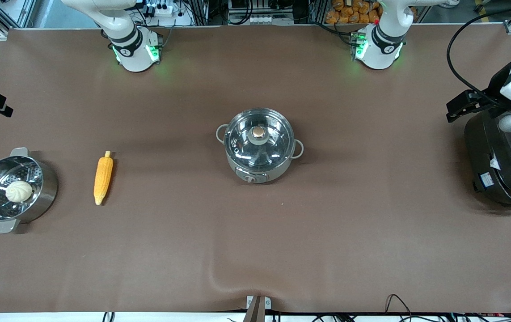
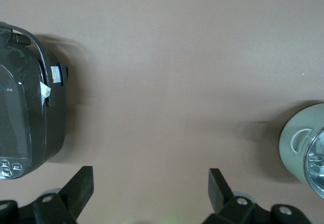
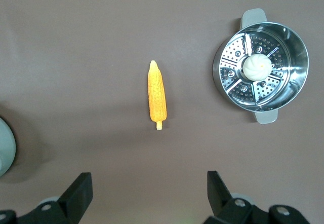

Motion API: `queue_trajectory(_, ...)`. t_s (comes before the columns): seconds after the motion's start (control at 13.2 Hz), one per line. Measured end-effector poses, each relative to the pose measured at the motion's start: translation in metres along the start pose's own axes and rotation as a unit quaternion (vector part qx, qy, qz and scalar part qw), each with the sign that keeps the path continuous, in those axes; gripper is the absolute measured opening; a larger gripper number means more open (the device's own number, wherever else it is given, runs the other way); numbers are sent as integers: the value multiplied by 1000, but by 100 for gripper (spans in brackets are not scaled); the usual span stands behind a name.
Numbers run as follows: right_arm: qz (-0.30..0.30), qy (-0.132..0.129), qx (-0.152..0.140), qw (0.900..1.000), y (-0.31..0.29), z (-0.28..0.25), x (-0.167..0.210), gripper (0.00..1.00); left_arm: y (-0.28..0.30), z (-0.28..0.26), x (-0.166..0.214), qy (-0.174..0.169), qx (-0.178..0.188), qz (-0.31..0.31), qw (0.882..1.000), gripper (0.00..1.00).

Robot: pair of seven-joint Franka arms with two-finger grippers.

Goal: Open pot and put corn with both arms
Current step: 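Reach the left gripper toward the gold knob of the glass lid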

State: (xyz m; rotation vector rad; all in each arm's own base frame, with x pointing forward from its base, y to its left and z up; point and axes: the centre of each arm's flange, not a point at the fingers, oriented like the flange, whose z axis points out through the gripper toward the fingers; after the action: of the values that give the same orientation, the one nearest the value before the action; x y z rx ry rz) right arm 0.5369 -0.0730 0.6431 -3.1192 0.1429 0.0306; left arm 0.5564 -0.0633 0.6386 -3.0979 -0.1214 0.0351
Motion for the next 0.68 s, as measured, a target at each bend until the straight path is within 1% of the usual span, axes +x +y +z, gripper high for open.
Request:
queue_trajectory(0.45,0,0,0,1000,0,0,0,100,5,3,0,-4,-1,4,1000,100)
queue_trajectory(0.53,0,2,0,1000,0,0,1,100,15,7,0,-9,-9,13,1000,100)
queue_trajectory(0.68,-1,10,0,1000,-1,6,4,100,57,22,2,-21,-34,39,998,100)
